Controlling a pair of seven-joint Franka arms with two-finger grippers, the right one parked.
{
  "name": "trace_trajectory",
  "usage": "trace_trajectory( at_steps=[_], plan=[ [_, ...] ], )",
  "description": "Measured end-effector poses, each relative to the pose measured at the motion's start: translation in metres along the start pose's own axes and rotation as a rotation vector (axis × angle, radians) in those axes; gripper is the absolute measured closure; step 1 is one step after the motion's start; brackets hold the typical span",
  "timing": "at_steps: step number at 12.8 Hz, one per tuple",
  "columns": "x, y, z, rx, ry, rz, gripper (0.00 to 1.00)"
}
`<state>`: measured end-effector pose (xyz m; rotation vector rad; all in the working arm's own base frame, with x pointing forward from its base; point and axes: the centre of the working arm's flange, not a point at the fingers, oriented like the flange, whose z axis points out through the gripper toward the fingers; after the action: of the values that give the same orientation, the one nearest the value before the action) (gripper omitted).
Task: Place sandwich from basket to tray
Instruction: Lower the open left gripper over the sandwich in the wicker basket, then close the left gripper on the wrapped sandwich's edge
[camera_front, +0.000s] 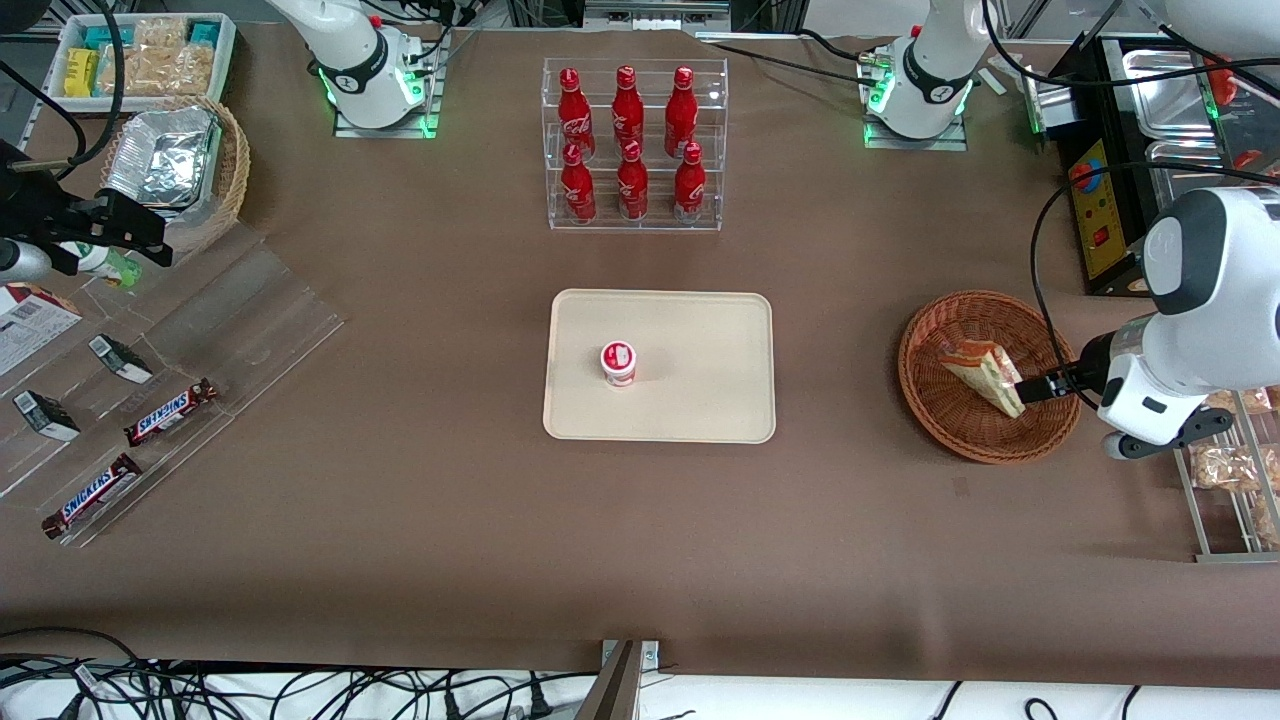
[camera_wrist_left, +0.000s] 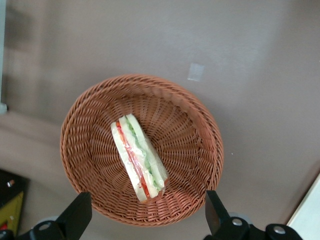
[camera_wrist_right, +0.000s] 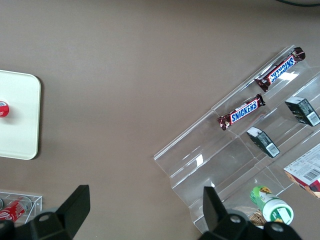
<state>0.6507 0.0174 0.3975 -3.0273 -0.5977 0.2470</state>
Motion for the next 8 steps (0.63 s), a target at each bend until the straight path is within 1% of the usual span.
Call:
trace_trajectory(
  at_steps=[1, 3, 4, 5, 6, 8],
  plan=[
    [0.0, 0.0, 0.006, -0.002, 0.003, -0.063, 0.0],
    [0.001, -0.001, 0.025, -0.012, 0.026, -0.223, 0.0],
    [0.0, -0.002, 0.04, -0.004, 0.04, -0.258, 0.0],
    [-0.003, -0.004, 0.059, 0.012, 0.052, -0.272, 0.0],
    [-0.008, -0.005, 0.076, 0.016, 0.064, -0.284, 0.0],
    [-0.02, -0.007, 0.1, 0.003, 0.086, -0.305, 0.0]
  ],
)
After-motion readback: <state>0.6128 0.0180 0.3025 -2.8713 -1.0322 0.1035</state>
